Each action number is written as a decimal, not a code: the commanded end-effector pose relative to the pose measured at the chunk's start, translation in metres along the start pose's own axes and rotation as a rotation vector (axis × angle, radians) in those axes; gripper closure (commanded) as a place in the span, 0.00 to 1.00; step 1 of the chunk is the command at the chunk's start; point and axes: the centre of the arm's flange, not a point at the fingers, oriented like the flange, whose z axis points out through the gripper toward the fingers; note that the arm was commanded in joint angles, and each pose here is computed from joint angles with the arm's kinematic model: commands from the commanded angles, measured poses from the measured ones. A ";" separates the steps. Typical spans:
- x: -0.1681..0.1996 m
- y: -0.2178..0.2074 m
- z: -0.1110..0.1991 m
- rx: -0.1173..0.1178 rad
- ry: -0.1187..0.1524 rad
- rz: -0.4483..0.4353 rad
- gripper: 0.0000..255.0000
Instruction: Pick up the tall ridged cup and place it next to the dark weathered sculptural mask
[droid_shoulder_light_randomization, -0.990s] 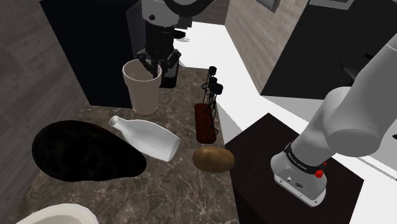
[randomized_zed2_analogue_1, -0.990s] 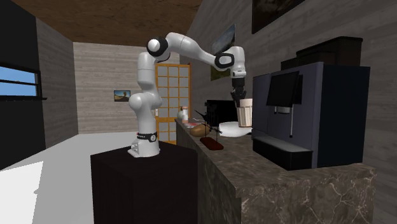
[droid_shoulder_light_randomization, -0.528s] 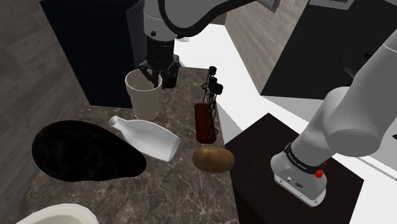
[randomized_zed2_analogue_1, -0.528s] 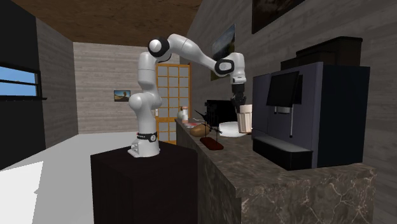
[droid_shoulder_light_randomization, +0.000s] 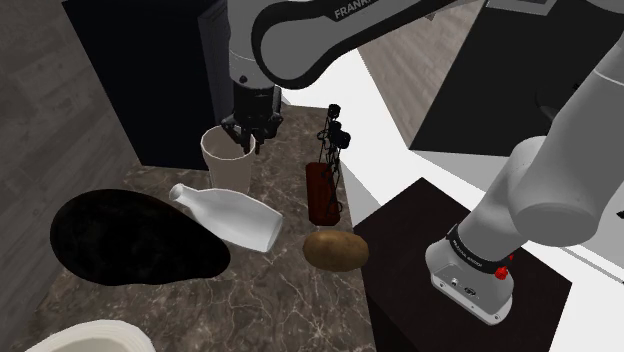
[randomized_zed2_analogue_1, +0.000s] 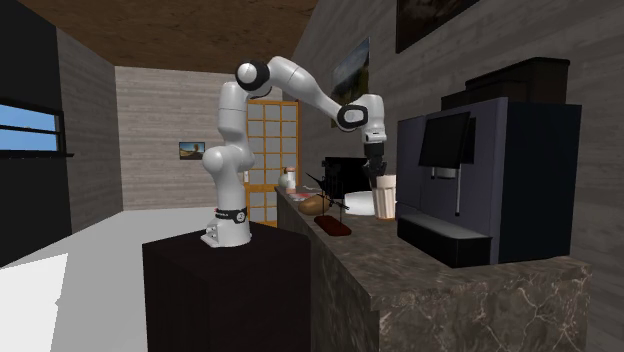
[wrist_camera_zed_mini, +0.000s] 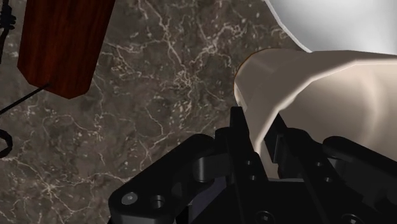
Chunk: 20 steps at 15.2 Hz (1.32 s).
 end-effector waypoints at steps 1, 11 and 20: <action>0.000 0.000 0.003 0.001 0.001 0.000 1.00; 0.000 0.000 0.003 0.001 0.001 0.000 0.00; -0.001 0.000 -0.047 0.001 0.001 0.000 0.00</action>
